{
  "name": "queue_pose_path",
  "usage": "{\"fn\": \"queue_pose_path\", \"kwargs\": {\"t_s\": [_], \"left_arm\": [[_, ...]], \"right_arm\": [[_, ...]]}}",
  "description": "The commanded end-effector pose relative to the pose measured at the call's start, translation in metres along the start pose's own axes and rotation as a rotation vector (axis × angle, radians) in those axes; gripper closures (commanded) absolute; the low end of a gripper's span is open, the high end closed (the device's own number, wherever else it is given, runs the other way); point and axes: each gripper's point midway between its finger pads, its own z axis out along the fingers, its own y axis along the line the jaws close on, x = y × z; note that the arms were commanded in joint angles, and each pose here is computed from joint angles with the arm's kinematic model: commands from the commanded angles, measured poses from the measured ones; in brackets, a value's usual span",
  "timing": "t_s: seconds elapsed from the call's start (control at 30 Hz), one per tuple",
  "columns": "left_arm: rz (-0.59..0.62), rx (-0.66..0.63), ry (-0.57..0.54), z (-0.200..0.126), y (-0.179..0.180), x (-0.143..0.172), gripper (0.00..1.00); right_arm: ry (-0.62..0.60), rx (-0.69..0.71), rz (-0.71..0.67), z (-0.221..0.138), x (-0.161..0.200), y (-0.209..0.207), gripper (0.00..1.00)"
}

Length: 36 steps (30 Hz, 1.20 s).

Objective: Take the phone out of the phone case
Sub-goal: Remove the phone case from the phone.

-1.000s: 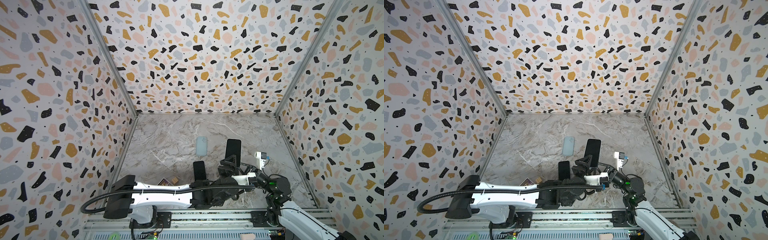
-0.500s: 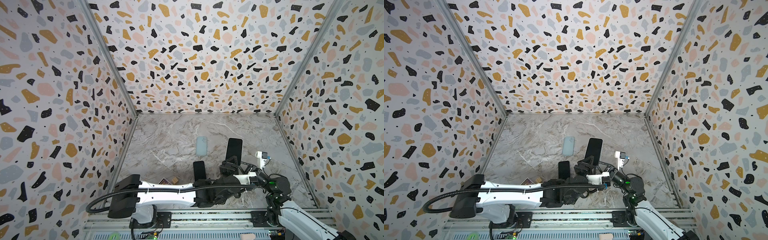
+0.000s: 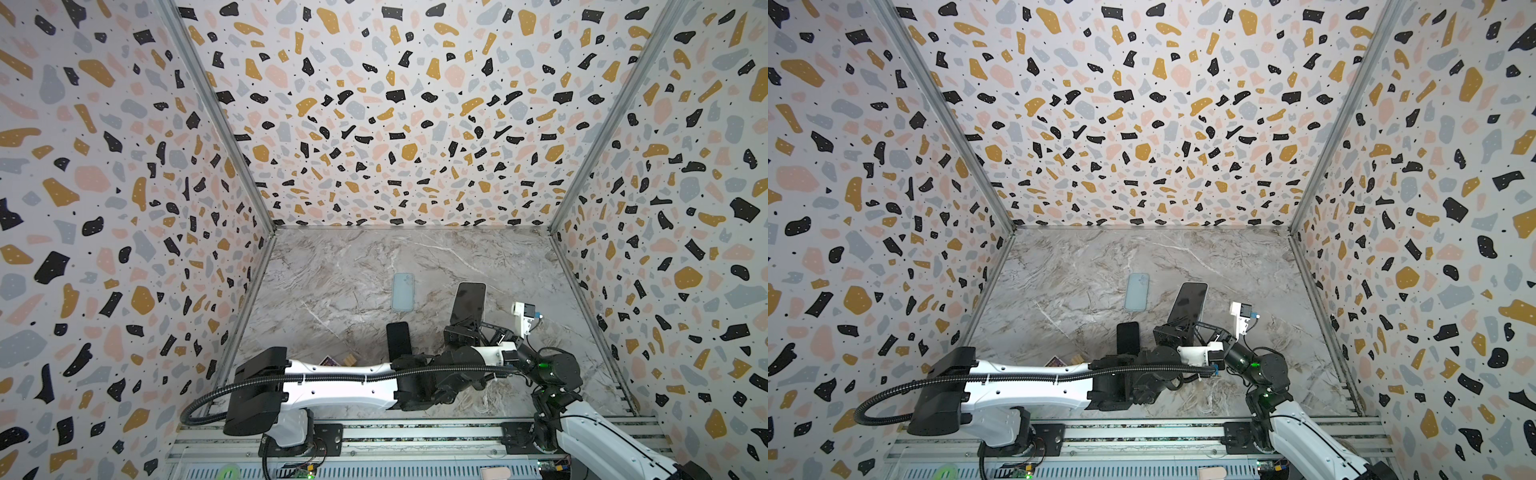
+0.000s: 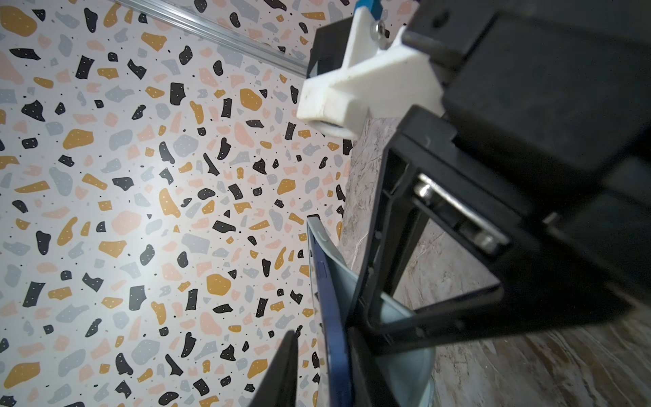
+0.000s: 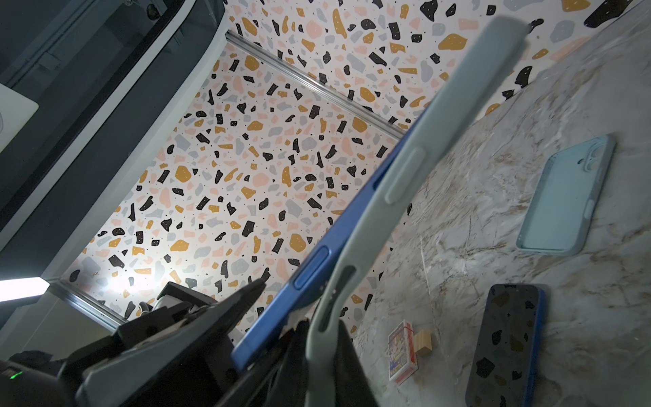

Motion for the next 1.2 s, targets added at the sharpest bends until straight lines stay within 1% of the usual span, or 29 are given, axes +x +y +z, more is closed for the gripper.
{"fn": "queue_pose_path", "kwargs": {"t_s": [0.0,0.03,0.13,0.27,0.43,0.6,0.77,1.0,1.17], "left_arm": [[-0.059,-0.048,-0.018,0.005,0.017,-0.006,0.86],[-0.067,-0.053,-0.012,0.005,0.017,-0.006,0.91],[-0.094,-0.075,0.005,0.005,0.019,-0.001,1.0],[-0.13,-0.112,0.036,0.002,0.023,0.007,1.0],[-0.185,-0.121,0.035,-0.003,0.025,0.014,1.0],[-0.203,-0.128,0.042,-0.005,0.023,0.02,1.0],[-0.222,-0.136,0.038,-0.01,0.025,0.025,1.0],[-0.228,-0.135,0.041,-0.018,0.026,0.029,1.0],[-0.232,-0.119,0.045,-0.024,0.02,0.03,1.0]], "right_arm": [[0.024,-0.137,-0.084,0.0,0.001,0.039,1.0],[0.021,-0.131,-0.08,0.0,0.0,0.038,1.0],[0.015,-0.098,-0.055,0.002,-0.002,0.032,1.0],[0.002,-0.007,-0.005,0.006,-0.006,0.015,1.0],[0.0,0.077,0.028,0.01,-0.01,0.001,1.0],[0.0,0.151,0.077,0.013,-0.011,-0.018,1.0],[-0.027,0.235,0.104,0.015,-0.018,-0.033,1.0],[-0.1,0.444,0.187,-0.001,-0.032,-0.079,1.0],[-0.088,0.538,0.196,0.001,-0.044,-0.101,1.0]]}}
